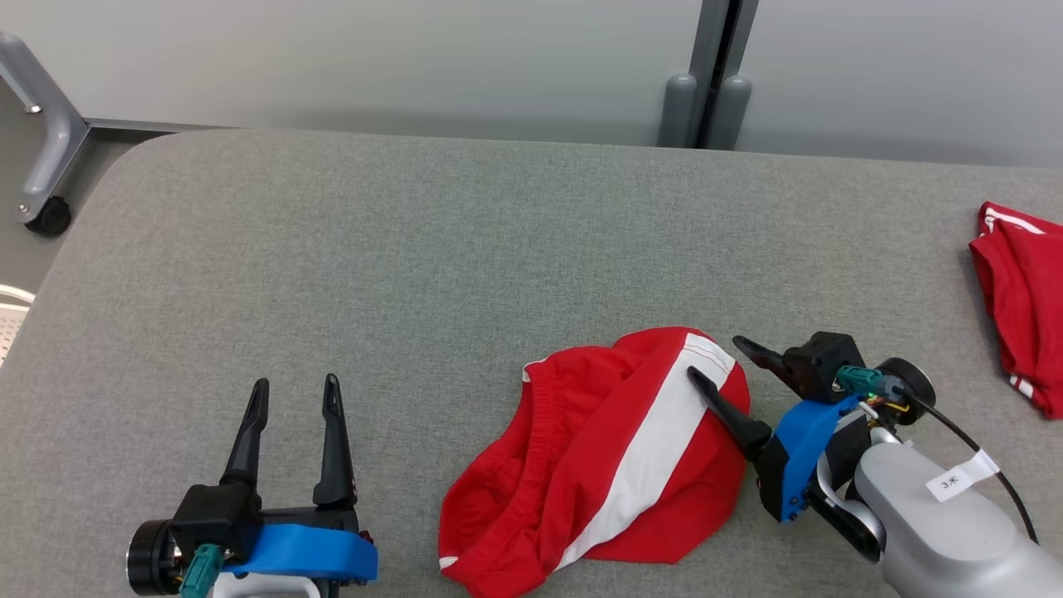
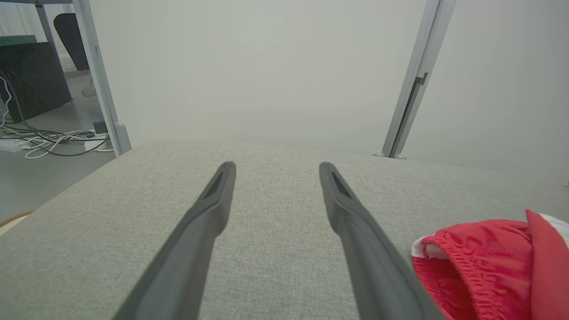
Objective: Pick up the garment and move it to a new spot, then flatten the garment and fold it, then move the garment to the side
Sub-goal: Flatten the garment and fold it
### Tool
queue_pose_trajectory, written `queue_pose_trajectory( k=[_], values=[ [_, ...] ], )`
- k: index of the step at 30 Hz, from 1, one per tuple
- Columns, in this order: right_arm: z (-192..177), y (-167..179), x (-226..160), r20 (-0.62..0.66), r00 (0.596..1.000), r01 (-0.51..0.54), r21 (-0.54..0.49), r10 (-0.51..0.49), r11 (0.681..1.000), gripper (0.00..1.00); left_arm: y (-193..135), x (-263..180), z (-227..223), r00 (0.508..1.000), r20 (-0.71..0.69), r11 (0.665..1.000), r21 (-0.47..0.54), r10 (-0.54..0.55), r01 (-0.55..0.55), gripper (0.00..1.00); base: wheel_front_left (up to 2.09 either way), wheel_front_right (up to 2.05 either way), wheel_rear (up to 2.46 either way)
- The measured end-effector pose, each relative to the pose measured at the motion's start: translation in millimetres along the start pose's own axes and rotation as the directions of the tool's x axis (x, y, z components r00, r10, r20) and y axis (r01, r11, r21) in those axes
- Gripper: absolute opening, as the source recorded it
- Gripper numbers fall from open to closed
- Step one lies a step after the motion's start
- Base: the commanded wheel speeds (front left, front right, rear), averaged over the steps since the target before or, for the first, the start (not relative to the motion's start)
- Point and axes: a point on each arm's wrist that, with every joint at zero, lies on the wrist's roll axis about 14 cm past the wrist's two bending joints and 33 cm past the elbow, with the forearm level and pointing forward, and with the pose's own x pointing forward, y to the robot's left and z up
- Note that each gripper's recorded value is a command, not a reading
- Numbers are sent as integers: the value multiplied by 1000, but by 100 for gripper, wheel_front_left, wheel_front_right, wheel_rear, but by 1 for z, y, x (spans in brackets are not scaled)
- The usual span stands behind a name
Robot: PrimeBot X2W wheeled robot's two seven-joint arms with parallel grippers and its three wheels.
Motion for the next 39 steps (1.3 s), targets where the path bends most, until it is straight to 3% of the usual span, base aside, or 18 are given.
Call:
queue_pose_trajectory(
  k=[6,7,9,24,25,27,32,39],
  values=[
    [-32,9,6,-113,993,-30,35,33,999,100,3,1,-2,1000,-7,1000,2,12,-12,100,0,0,0],
    [-35,12,7,-123,992,-36,39,40,999,73,3,2,-2,1000,-7,1000,2,14,-14,100,0,0,0],
    [-39,16,9,-133,990,-43,66,51,997,0,2,3,-2,1000,-6,1000,-1,12,-12,100,0,0,0],
    [19,-15,24,51,998,26,71,-29,997,0,0,6,3,1000,8,1000,-9,15,-14,100,0,0,0],
    [22,-18,22,63,997,34,79,-39,996,24,0,5,2,1000,7,1000,-10,14,-14,100,0,0,0],
    [34,-26,18,105,992,53,92,-63,994,100,-1,4,1,1000,4,1000,-11,13,-13,100,0,0,0],
    [46,-45,-6,187,970,123,165,-154,979,100,-6,5,3,1000,11,1000,-7,-8,9,100,0,0,0],
    [54,-70,-63,288,904,255,232,-316,939,100,-16,4,8,998,27,998,17,-55,54,100,0,0,0]
  ],
)
